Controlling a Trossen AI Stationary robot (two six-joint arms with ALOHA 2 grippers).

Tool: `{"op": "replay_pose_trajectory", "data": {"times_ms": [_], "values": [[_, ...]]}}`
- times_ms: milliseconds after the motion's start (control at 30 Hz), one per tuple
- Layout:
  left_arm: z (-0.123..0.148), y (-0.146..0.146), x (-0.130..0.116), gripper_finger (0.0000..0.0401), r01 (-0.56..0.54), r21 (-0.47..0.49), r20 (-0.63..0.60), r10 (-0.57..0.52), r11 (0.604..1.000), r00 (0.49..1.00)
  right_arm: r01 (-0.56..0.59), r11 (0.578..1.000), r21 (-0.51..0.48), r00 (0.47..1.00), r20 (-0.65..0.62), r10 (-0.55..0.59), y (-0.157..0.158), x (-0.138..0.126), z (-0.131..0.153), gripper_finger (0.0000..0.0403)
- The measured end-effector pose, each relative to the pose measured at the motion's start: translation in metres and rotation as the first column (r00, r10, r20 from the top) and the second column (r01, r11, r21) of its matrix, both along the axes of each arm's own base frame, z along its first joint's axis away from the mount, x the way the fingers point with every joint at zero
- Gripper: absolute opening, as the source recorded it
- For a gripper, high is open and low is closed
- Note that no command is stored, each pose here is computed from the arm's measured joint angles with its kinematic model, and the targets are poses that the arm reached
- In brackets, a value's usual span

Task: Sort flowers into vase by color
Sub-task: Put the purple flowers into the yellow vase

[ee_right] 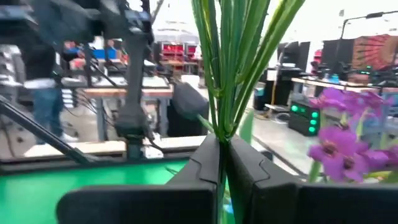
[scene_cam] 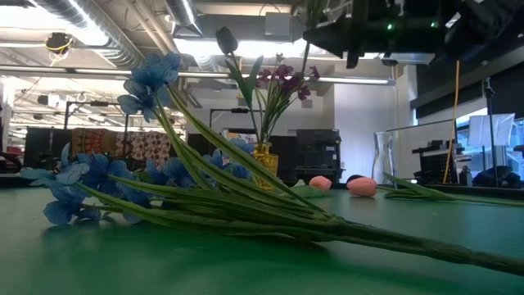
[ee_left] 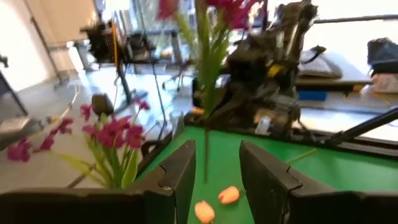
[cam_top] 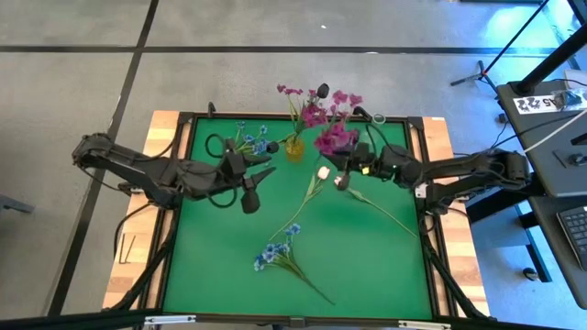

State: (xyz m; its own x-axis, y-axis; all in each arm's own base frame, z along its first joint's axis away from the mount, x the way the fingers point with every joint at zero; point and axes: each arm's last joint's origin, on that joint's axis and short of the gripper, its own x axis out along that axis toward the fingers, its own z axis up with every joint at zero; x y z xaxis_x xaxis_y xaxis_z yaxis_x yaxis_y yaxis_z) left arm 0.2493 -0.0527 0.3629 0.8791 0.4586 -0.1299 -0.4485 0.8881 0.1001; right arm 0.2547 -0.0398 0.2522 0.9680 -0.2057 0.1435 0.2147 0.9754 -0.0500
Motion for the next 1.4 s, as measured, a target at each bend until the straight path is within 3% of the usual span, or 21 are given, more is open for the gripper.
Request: {"op": "replay_pose_trajectory", "data": {"times_ms": [167, 367, 600, 800, 1033, 1400], "values": [[-0.021, 0.011, -0.005, 0.0121, -0.022, 0.001, 0.017, 0.022, 1.000, 1.000, 0.024, 0.999, -0.028, 1.000, 0.007, -0.024, -0.011, 0.006, -0.007, 0.0009], [-0.045, 0.024, -0.021, 0.0121, -0.013, -0.064, 0.071, 0.018, 0.998, 0.997, 0.045, 0.998, -0.036, 0.998, 0.045, -0.043, -0.027, 0.015, -0.021, 0.0011], [-0.073, 0.032, -0.031, 0.0121, -0.038, -0.100, 0.104, 0.049, 0.994, 0.993, 0.051, 0.999, -0.012, 0.994, 0.093, -0.049, -0.052, 0.023, -0.041, 0.0013], [-0.090, 0.035, -0.032, 0.0121, -0.055, -0.121, 0.102, 0.068, 0.991, 0.992, 0.012, 1.000, 0.015, 0.998, 0.057, -0.013, -0.067, 0.043, -0.051, 0.0010], [-0.097, 0.034, -0.033, 0.0121, -0.041, -0.148, 0.098, 0.056, 0.988, 0.994, 0.016, 1.000, -0.011, 0.999, 0.041, -0.015, -0.075, 0.066, -0.056, 0.0014], [-0.097, 0.032, -0.033, 0.0121, 0.003, -0.163, 0.097, 0.013, 0.987, 0.995, 0.150, 0.984, -0.092, 0.988, -0.022, -0.152, -0.081, 0.070, -0.066, 0.0014]]}}
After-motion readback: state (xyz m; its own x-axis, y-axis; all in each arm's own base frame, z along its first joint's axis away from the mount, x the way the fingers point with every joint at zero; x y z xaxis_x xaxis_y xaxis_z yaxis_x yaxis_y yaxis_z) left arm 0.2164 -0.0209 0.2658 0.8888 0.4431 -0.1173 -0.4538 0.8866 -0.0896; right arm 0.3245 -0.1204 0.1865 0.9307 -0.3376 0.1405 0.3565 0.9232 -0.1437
